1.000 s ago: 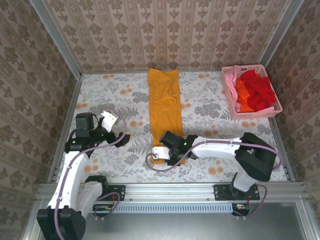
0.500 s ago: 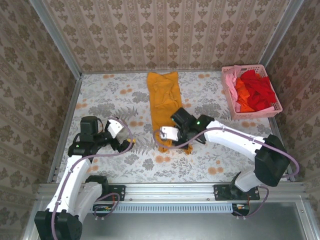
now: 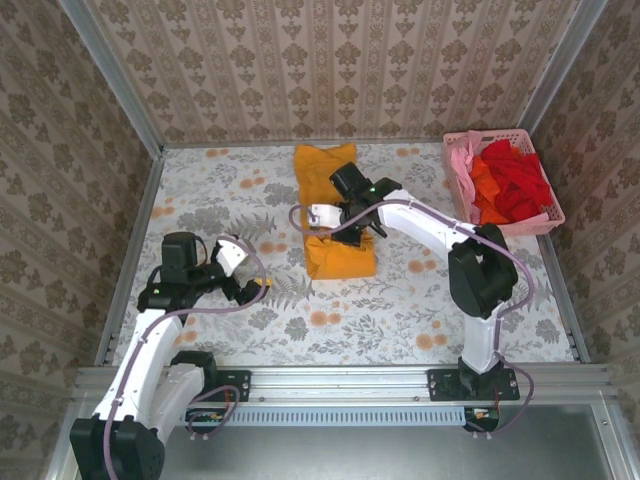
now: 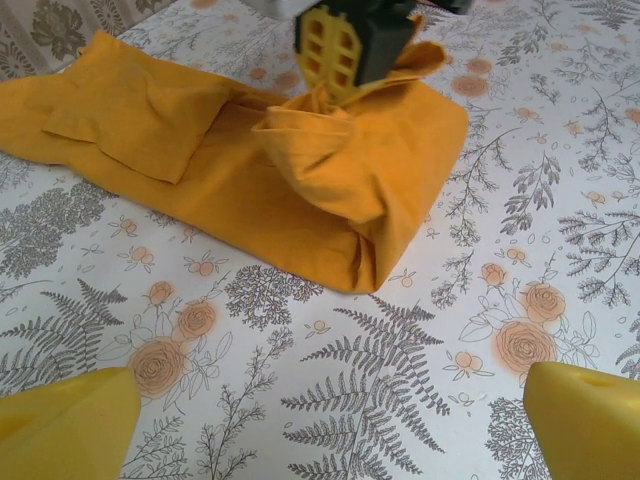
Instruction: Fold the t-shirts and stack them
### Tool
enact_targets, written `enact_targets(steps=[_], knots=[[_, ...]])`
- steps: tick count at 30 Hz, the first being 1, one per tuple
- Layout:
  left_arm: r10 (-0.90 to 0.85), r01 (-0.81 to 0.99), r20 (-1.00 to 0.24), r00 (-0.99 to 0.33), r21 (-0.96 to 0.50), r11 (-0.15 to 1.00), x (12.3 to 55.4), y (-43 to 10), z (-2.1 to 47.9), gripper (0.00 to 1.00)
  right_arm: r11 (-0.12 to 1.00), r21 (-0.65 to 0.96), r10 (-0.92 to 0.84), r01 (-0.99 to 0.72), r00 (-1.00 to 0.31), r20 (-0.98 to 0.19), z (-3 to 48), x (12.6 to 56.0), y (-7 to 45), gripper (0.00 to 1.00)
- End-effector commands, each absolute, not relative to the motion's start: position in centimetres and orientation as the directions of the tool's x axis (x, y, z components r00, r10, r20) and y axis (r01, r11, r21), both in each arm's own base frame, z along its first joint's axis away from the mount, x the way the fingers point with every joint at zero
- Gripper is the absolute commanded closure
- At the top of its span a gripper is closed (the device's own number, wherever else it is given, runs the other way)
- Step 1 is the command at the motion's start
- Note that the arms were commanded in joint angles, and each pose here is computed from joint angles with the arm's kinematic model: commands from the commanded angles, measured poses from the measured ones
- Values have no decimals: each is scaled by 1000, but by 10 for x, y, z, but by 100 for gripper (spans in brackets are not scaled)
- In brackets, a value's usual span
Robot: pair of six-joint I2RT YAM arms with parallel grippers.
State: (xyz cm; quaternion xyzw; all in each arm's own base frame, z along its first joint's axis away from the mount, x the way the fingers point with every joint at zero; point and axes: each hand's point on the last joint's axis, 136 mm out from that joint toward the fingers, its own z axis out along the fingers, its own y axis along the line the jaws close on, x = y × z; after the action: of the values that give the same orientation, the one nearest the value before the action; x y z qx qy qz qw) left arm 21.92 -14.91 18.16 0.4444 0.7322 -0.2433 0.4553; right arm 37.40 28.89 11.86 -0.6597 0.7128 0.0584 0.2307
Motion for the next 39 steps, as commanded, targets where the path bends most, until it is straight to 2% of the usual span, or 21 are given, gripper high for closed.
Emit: enact_targets(steps=[1, 18, 39], knots=[[423, 888, -892, -161, 55, 456, 217, -151, 181, 0, 97, -228, -909, -969, 7, -416, 120, 390, 297, 100], [407, 892, -899, -165, 40, 450, 218, -151, 181, 0, 166, -286, -913, -944, -38, -406, 91, 457, 308, 100], [402, 885, -898, -180, 30, 465, 220, -149, 180, 0, 297, -392, -912, -871, -137, -387, 69, 506, 297, 98]])
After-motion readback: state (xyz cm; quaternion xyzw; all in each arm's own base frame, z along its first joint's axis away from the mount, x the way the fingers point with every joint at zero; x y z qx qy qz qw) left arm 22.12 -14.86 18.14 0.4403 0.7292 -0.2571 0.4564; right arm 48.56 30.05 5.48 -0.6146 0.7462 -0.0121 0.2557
